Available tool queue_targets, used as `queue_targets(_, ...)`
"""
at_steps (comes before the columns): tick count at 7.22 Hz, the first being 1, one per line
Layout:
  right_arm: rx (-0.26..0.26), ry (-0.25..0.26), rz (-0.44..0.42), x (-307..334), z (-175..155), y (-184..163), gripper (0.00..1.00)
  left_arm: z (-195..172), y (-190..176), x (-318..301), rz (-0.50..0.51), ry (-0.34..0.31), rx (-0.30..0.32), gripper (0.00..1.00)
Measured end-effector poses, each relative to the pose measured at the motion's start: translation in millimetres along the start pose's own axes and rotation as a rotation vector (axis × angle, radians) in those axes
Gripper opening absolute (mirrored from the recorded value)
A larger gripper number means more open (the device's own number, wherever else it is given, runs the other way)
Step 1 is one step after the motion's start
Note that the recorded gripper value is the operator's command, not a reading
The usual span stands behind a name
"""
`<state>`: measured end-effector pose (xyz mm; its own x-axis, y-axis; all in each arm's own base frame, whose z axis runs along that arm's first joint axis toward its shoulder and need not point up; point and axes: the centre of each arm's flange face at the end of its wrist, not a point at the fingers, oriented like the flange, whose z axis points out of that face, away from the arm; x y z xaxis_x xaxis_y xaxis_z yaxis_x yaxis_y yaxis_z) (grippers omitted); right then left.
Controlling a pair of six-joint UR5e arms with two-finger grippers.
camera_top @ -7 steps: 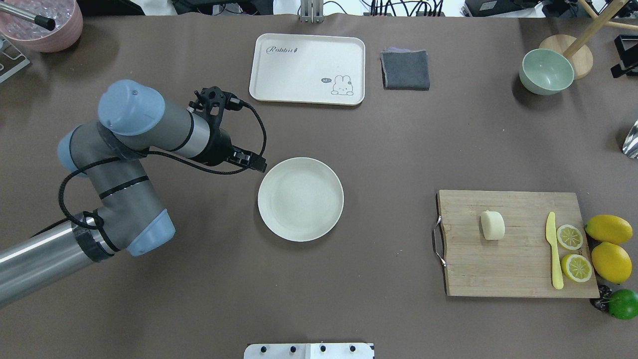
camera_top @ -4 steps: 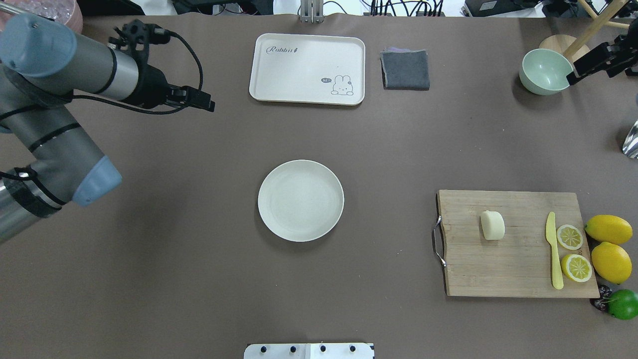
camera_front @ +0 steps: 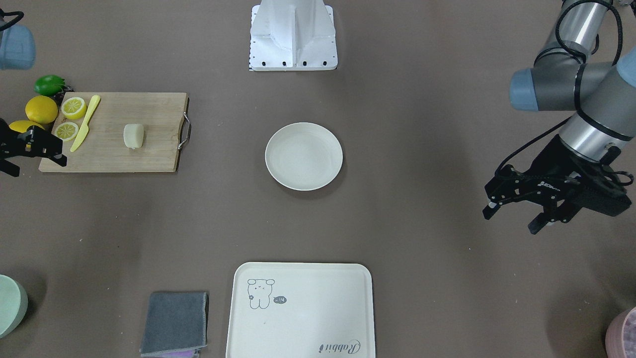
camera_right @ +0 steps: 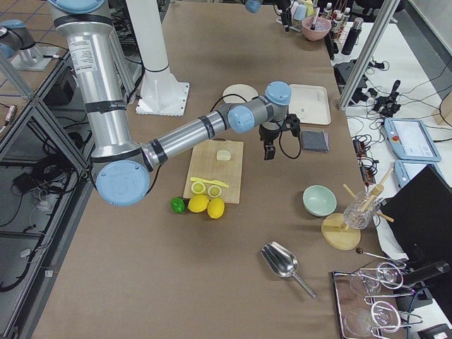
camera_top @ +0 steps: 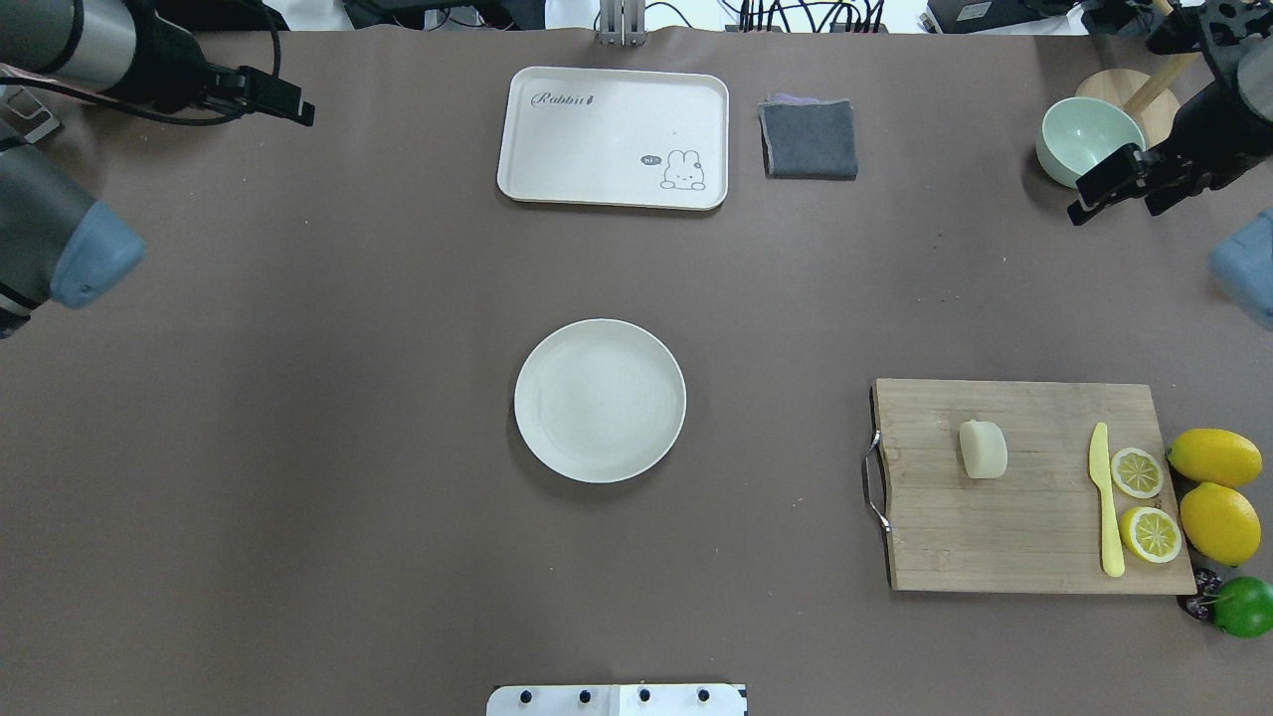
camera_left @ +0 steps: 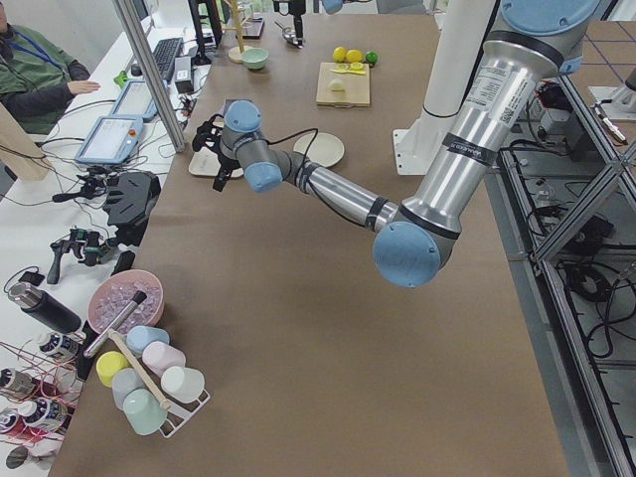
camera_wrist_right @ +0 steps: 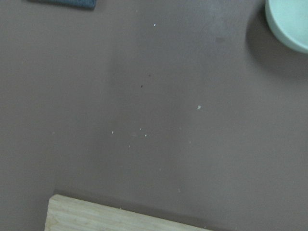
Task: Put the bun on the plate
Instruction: 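Withdraw the left gripper from the plate while the right gripper moves toward the cutting board, then lower the right gripper over the white bun and close on it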
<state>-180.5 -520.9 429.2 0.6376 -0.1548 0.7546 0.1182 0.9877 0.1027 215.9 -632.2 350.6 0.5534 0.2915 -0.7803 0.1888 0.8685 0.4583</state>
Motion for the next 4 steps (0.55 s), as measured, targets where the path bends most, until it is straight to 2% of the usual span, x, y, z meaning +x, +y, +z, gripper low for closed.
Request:
queue_targets(2, -0.076, 0.002, -0.018, -40, 53, 34, 1.0, -8, -6, -15, 0.002, -0.017, 0.014, 0.98)
queue_targets(3, -0.09, 0.021, -0.029, -56, 88, 55, 1.0, -11, -6, -21, -0.003, -0.021, 0.018, 0.98)
queue_targets(4, -0.085, 0.02, -0.022, -68, 118, 74, 1.0, -13, -2, -26, -0.01, -0.024, 0.018, 0.98)
